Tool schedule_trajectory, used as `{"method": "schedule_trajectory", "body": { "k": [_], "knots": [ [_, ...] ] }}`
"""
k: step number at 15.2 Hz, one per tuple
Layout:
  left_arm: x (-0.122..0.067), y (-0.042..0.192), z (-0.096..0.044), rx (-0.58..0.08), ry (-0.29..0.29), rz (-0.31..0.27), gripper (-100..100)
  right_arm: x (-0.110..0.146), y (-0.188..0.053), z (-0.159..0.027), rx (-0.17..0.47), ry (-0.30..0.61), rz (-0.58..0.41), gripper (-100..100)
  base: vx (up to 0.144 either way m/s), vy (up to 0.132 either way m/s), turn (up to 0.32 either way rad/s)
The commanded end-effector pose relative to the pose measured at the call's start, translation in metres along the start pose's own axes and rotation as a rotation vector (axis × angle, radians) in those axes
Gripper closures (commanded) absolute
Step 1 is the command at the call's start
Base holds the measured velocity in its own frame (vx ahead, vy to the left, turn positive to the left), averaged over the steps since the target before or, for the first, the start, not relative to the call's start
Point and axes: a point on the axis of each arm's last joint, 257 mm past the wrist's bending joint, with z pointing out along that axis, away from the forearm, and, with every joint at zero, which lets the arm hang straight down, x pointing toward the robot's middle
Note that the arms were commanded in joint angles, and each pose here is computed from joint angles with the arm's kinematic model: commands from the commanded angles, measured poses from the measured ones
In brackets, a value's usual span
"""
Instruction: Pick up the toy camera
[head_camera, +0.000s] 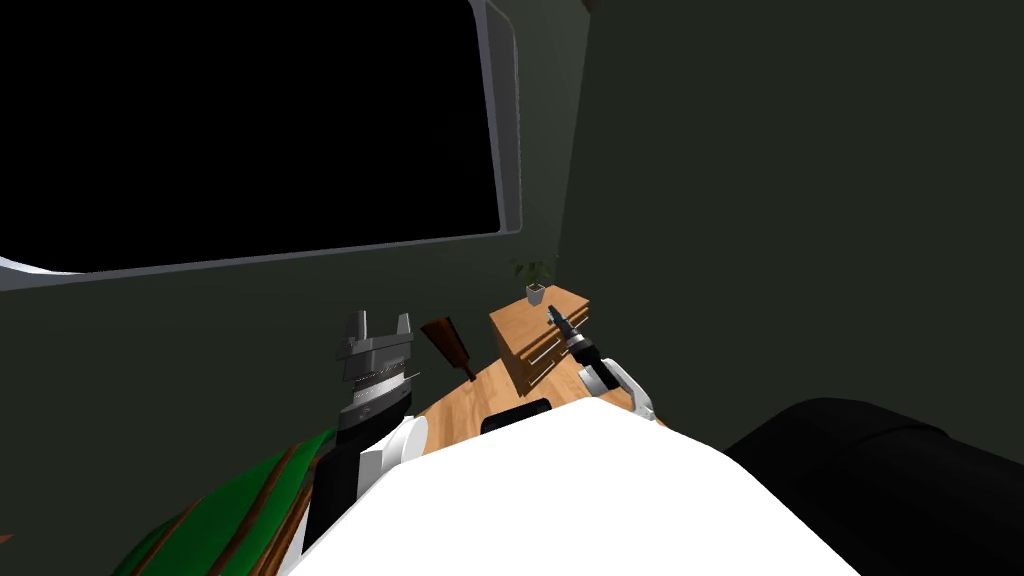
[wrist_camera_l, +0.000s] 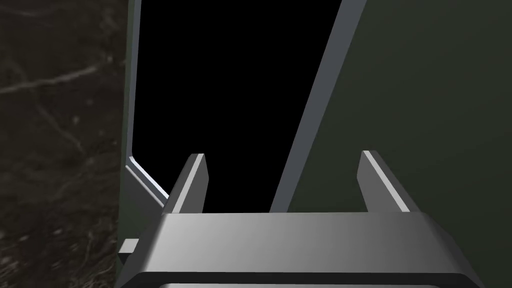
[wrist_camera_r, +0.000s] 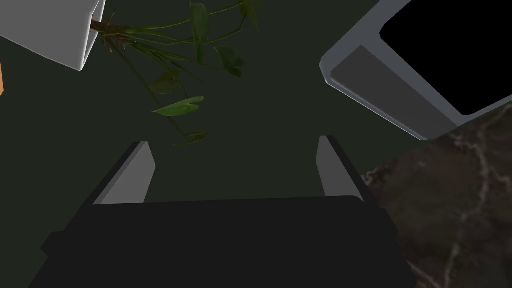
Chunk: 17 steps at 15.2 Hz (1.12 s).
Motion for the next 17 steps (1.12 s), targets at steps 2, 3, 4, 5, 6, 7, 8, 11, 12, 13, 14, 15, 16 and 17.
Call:
{"method": "schedule_trajectory", "body": {
  "k": [2, 3, 4, 5, 6, 7, 8, 11, 12, 13, 14, 15, 16, 17],
  "knots": [
    [0.0, 0.0, 0.0, 0.0, 0.0, 0.0, 0, 0.009, -0.037, -0.004, 0.074, 0.06, -0.135, -100, -0.011, 0.121, 0.032],
    [0.0, 0.0, 0.0, 0.0, 0.0, 0.0, 0, 0.01, -0.041, -0.005, 0.082, 0.063, -0.135, -100, -0.003, 0.103, 0.027],
    [0.0, 0.0, 0.0, 0.0, 0.0, 0.0, 0, 0.011, -0.058, -0.008, 0.115, 0.092, -0.203, -100, -0.003, 0.106, 0.039],
    [0.0, 0.0, 0.0, 0.0, 0.0, 0.0, 0, 0.012, -0.061, -0.009, 0.12, 0.094, -0.203, -100, -0.007, 0.1, 0.021],
    [0.0, 0.0, 0.0, 0.0, 0.0, 0.0, 0, 0.012, -0.076, -0.01, 0.148, 0.121, -0.274, -100, 0.0, 0.098, 0.028],
    [0.0, 0.0, 0.0, 0.0, 0.0, 0.0, 0, 0.013, -0.081, -0.013, 0.159, 0.125, -0.273, -100, -0.002, 0.088, 0.028],
    [0.0, 0.0, 0.0, 0.0, 0.0, 0.0, 0, 0.012, -0.1, -0.016, 0.193, 0.155, -0.345, -100, 0.003, 0.096, 0.042],
    [0.0, 0.0, 0.0, 0.0, 0.0, 0.0, 0, 0.01, -0.12, -0.021, 0.229, 0.186, -0.418, -100, 0.007, 0.077, 0.021],
    [0.0, 0.0, 0.0, 0.0, 0.0, 0.0, 0, 0.011, -0.124, -0.023, 0.236, 0.19, -0.418, -100, 0.001, 0.075, 0.032],
    [0.0, 0.0, 0.0, 0.0, 0.0, 0.0, 0, 0.008, -0.142, -0.027, 0.269, 0.219, -0.492, -100, 0.008, 0.089, 0.037],
    [0.0, 0.0, 0.0, 0.0, 0.0, 0.0, 0, 0.008, -0.145, -0.029, 0.275, 0.222, -0.492, -100, 0.008, 0.09, 0.029],
    [0.0, 0.0, 0.0, 0.0, 0.0, 0.0, 0, 0.008, -0.145, -0.029, 0.275, 0.222, -0.492, -100, 0.002, 0.065, 0.007],
    [0.0, 0.0, 0.0, 0.0, 0.0, 0.0, 0, 0.003, -0.162, -0.033, 0.306, 0.251, -0.567, -100, 0.001, 0.073, 0.028],
    [0.0, 0.0, 0.0, 0.0, 0.0, 0.0, 0, 0.004, -0.166, -0.036, 0.314, 0.256, -0.566, -100, 0.007, 0.072, 0.031]
  ]
}}
